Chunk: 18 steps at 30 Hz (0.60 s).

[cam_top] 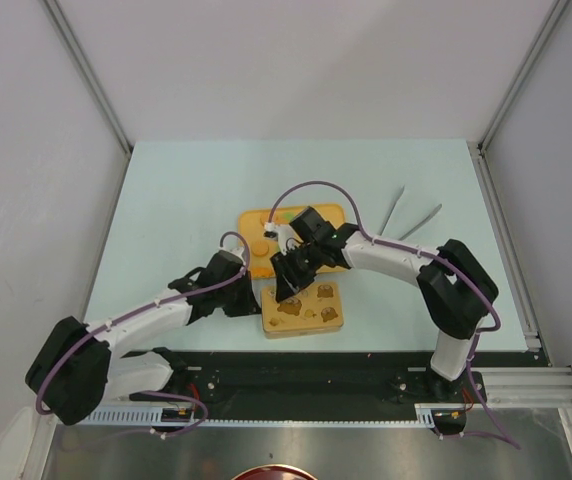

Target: Pack the cookies

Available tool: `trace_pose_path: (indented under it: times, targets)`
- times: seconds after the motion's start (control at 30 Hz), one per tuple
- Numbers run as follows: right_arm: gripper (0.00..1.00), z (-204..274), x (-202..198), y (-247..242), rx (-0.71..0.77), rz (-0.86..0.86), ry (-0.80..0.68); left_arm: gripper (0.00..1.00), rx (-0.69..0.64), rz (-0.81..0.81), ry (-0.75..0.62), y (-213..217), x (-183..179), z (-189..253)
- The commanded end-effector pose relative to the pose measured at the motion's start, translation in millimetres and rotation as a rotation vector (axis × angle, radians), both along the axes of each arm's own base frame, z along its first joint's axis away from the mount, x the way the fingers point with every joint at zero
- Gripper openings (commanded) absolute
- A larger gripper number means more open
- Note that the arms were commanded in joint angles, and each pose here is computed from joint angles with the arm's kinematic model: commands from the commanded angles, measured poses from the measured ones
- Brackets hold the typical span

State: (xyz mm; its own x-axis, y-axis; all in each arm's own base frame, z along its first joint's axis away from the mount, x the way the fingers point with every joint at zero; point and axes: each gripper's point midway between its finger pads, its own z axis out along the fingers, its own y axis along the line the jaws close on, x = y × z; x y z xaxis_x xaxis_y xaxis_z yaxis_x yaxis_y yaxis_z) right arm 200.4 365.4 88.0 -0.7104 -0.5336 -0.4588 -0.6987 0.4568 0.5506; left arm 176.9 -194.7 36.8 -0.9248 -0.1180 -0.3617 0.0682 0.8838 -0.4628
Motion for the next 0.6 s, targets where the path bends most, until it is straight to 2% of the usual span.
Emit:
trace_pose_path:
  times: [0.0, 0.57]
  targets:
    - [0.40, -15, -9, 4, -0.022, 0.019, 0.018, 0.00, -0.045, -0.003, -0.017, -11, 5, 5]
    - [0.40, -30, -17, 8, -0.046, 0.043, 0.039, 0.01, -0.024, 0.015, -0.036, -7, 8, 11]
